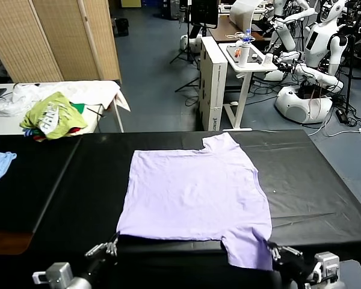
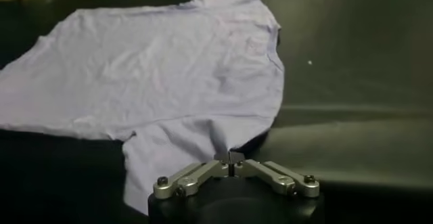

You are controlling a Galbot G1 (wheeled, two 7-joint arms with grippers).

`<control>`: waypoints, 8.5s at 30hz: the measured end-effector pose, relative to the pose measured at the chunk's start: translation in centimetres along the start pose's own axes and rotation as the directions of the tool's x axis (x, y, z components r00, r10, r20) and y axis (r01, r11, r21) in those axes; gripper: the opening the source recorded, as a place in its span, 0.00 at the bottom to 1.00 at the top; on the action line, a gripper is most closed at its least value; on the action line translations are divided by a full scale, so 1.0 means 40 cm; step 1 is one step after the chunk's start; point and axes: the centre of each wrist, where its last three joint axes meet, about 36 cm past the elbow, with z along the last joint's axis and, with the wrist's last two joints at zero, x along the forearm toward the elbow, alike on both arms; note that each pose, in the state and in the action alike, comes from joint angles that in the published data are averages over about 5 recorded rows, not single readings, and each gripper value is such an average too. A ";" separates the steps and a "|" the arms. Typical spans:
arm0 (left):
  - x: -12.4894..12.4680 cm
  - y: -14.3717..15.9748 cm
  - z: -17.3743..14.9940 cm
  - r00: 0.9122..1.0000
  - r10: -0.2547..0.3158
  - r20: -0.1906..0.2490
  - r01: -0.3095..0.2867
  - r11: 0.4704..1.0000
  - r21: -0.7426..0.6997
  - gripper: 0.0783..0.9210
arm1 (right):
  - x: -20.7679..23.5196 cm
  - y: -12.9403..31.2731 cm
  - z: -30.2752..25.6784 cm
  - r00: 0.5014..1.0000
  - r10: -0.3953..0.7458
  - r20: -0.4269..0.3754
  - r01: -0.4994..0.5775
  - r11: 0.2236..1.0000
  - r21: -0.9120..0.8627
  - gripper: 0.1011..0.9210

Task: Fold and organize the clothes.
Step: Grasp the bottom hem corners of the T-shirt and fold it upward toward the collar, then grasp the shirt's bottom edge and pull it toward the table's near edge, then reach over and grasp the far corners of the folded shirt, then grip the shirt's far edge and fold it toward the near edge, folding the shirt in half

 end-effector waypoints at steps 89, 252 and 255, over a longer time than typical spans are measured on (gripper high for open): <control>-0.165 0.104 -0.119 0.989 -0.044 0.139 0.064 0.988 -0.142 0.98 | 0.050 0.039 0.084 0.986 0.041 -0.162 -0.019 0.990 0.137 0.05; -0.555 0.229 -0.589 0.997 0.014 -0.078 -0.020 0.997 -0.076 0.09 | -0.303 0.033 -0.281 0.997 -0.032 -0.072 0.038 0.996 0.086 0.05; -0.525 0.229 -0.601 0.998 0.022 -0.057 -0.026 0.997 -0.071 0.09 | -0.254 0.033 -0.263 0.996 -0.034 -0.085 0.043 0.993 0.107 0.05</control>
